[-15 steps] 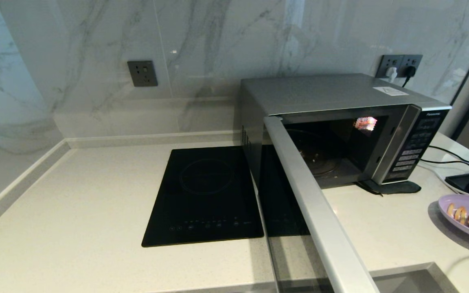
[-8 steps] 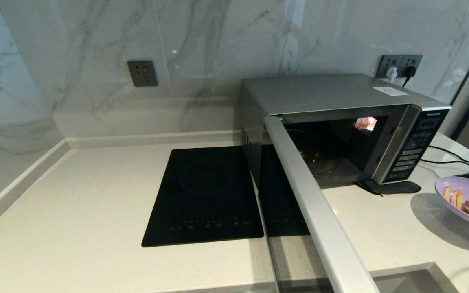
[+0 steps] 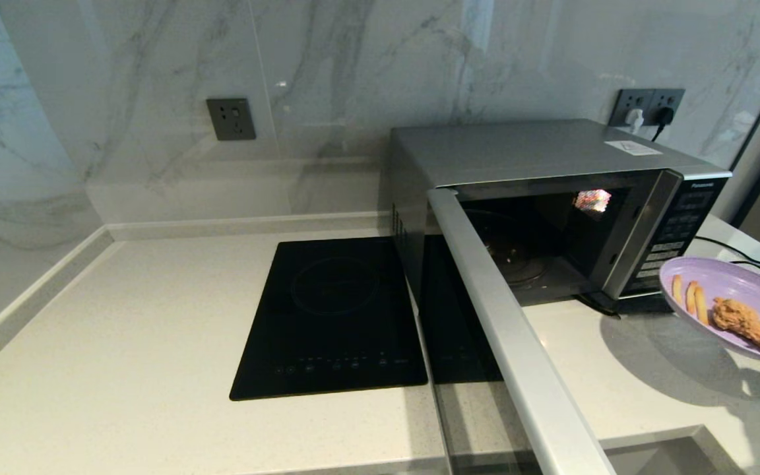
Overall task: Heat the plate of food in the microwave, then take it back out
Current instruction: Put the plate in the microwave oven
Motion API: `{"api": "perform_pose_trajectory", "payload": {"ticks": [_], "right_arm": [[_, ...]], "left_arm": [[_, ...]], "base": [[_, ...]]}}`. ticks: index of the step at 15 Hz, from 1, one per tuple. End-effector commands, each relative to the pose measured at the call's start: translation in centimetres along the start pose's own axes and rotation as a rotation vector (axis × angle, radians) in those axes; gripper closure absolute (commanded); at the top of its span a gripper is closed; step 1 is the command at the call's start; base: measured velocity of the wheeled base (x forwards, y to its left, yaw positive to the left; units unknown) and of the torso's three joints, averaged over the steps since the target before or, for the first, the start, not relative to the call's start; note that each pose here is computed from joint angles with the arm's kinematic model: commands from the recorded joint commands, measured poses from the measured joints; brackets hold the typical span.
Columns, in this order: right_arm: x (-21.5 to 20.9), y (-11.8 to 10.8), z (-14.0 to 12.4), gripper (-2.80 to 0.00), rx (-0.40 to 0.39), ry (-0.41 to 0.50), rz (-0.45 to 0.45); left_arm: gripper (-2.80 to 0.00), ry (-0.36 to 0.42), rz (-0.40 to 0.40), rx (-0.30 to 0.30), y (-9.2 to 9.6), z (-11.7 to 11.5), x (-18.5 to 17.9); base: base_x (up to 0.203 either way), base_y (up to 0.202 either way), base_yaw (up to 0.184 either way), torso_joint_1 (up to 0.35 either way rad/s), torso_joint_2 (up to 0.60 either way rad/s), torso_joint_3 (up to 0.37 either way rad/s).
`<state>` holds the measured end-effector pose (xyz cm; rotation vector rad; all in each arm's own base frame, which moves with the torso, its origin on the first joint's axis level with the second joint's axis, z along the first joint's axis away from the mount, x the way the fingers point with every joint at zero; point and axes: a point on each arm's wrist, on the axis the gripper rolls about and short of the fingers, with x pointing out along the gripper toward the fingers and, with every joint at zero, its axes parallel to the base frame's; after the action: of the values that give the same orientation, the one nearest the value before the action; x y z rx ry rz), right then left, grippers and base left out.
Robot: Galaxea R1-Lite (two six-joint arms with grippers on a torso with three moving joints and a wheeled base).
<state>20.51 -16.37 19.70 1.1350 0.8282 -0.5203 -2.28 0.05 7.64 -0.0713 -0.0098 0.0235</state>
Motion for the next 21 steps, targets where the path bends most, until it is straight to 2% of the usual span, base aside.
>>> {"api": "perform_pose_trajectory", "payload": {"ticks": [1,5,8,11,13,18,21], "right_arm": [[-0.7,1.6,-2.8,0.0,-0.073,0.033,0.036],[-0.1,4.8,-6.6,0.0,-0.163,0.13,0.083],[0.9,7.3,-9.1,0.0,-0.219,0.179,0.079],[2.7,9.8,-10.9,0.0,-0.242,0.197,0.065],[4.4,11.4,-11.8,0.0,-0.254,0.17,0.058],[8.8,16.1,-13.3,0.0,-0.164,0.067,0.031],[10.7,18.0,-14.4,0.0,-0.127,0.041,0.023]], "left_arm": [[0.0,0.001,0.001,-0.001,0.0,0.0,0.0],[0.0,0.001,0.001,-0.001,0.0,0.0,0.0],[0.0,0.001,0.002,-0.001,0.0,0.0,0.0],[0.0,0.001,0.001,-0.001,0.0,0.0,0.0],[0.0,0.001,0.001,-0.001,0.0,0.0,0.0],[0.0,0.001,0.001,-0.001,0.0,0.0,0.0],[0.0,0.001,0.001,-0.001,0.0,0.0,0.0]], "base": [[0.0,0.0,0.0,0.0,0.0,0.0],[0.0,0.0,0.0,0.0,0.0,0.0],[0.0,0.0,0.0,0.0,0.0,0.0],[0.0,0.0,0.0,0.0,0.0,0.0],[0.0,0.0,0.0,0.0,0.0,0.0],[0.0,0.0,0.0,0.0,0.0,0.0],[0.0,0.0,0.0,0.0,0.0,0.0]]}}
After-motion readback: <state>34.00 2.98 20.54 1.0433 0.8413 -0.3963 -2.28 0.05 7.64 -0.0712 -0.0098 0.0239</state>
